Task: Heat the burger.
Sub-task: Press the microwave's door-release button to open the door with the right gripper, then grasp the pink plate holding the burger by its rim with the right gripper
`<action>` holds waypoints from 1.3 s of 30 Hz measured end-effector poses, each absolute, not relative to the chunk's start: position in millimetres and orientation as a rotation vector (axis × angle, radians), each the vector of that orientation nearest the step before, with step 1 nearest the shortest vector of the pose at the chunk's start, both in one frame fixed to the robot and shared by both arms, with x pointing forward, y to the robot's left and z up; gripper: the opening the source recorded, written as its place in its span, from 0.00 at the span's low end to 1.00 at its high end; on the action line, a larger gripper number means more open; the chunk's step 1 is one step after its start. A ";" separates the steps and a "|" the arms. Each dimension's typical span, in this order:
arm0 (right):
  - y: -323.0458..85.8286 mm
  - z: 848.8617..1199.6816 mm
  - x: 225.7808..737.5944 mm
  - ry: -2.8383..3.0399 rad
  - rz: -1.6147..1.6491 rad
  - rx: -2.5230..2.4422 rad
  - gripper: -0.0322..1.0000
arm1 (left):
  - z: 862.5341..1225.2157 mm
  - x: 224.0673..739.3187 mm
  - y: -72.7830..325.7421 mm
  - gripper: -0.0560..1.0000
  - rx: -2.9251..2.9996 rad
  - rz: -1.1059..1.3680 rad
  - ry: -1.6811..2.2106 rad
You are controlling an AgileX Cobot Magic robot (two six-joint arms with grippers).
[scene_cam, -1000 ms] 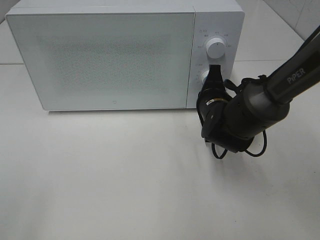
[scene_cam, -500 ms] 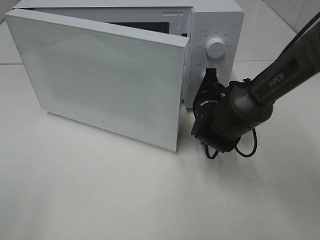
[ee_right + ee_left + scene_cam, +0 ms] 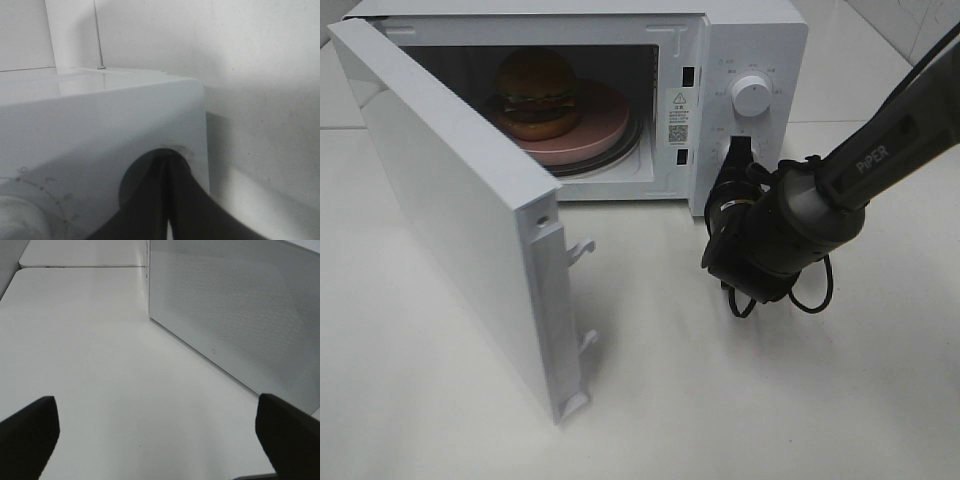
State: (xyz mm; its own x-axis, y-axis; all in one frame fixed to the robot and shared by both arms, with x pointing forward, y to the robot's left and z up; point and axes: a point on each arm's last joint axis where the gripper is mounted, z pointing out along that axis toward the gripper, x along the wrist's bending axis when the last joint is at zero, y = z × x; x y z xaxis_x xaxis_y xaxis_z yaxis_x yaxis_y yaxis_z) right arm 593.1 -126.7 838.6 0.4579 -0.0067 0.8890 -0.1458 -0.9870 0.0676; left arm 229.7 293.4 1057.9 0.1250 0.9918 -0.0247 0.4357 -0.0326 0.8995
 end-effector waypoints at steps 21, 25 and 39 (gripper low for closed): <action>-132.3 852.1 579.5 -0.031 1.565 2.593 0.05 | 1057.9 229.7 293.4 0.99 1.593 0.866 1.427; -133.9 865.1 568.9 0.102 1.526 2.623 0.05 | 1057.9 229.7 293.4 0.99 1.593 0.866 1.427; -134.9 887.6 528.9 0.798 1.239 2.668 0.05 | 1057.9 229.7 293.4 0.99 1.593 0.866 1.427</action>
